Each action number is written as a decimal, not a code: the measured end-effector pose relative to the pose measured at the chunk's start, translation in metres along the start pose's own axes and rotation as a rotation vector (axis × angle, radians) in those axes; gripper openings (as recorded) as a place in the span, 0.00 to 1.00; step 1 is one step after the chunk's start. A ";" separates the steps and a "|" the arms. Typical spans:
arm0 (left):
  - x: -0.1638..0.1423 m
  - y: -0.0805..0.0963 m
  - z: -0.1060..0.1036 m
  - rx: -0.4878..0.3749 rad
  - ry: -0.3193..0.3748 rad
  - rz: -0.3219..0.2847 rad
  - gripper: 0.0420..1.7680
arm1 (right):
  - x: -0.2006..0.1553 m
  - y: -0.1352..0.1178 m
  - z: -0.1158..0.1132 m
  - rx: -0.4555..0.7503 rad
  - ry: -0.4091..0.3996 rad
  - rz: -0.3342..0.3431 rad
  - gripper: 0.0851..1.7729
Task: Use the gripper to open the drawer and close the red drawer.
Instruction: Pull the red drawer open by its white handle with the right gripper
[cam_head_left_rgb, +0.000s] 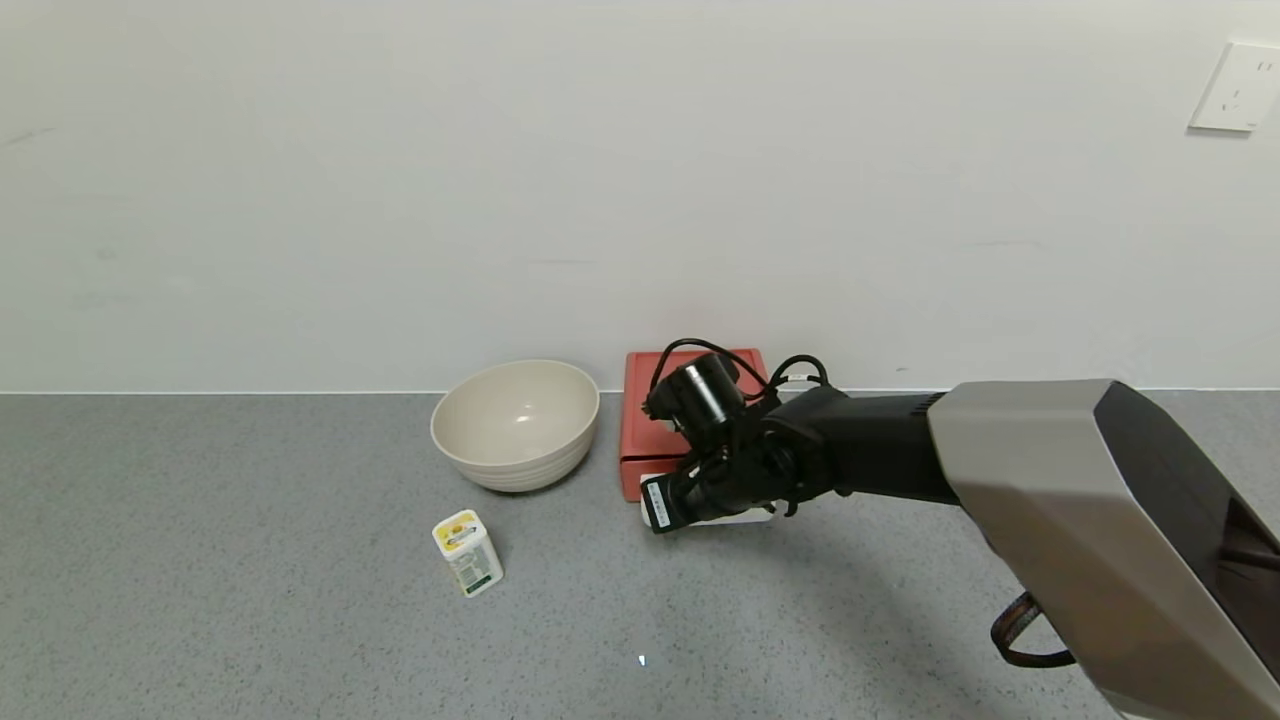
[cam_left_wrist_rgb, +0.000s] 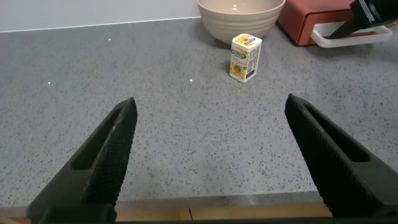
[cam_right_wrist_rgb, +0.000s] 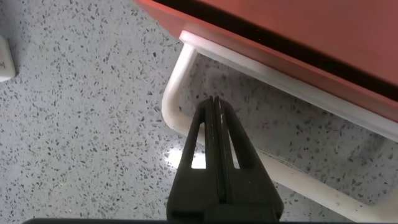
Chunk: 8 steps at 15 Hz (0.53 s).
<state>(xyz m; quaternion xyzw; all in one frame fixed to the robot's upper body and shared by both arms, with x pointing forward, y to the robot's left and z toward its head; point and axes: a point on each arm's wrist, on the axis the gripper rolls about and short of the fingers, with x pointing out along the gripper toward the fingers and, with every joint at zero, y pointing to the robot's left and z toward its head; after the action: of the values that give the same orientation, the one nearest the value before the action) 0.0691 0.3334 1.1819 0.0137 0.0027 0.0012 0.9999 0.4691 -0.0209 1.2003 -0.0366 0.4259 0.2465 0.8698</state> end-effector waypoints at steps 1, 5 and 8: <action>0.000 0.000 0.000 0.000 0.000 0.000 0.97 | 0.000 0.000 -0.002 -0.001 0.017 -0.003 0.02; 0.000 0.000 0.000 0.000 0.000 0.000 0.97 | -0.003 0.002 -0.007 0.013 0.070 -0.011 0.02; 0.000 0.000 0.000 0.000 0.000 0.000 0.97 | -0.007 0.009 -0.012 0.028 0.111 -0.014 0.02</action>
<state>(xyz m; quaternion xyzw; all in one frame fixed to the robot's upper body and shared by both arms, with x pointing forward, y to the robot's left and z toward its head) 0.0691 0.3334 1.1818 0.0137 0.0027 0.0015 0.9999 0.4522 -0.0188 1.1989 -0.0411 0.4768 0.2319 0.8468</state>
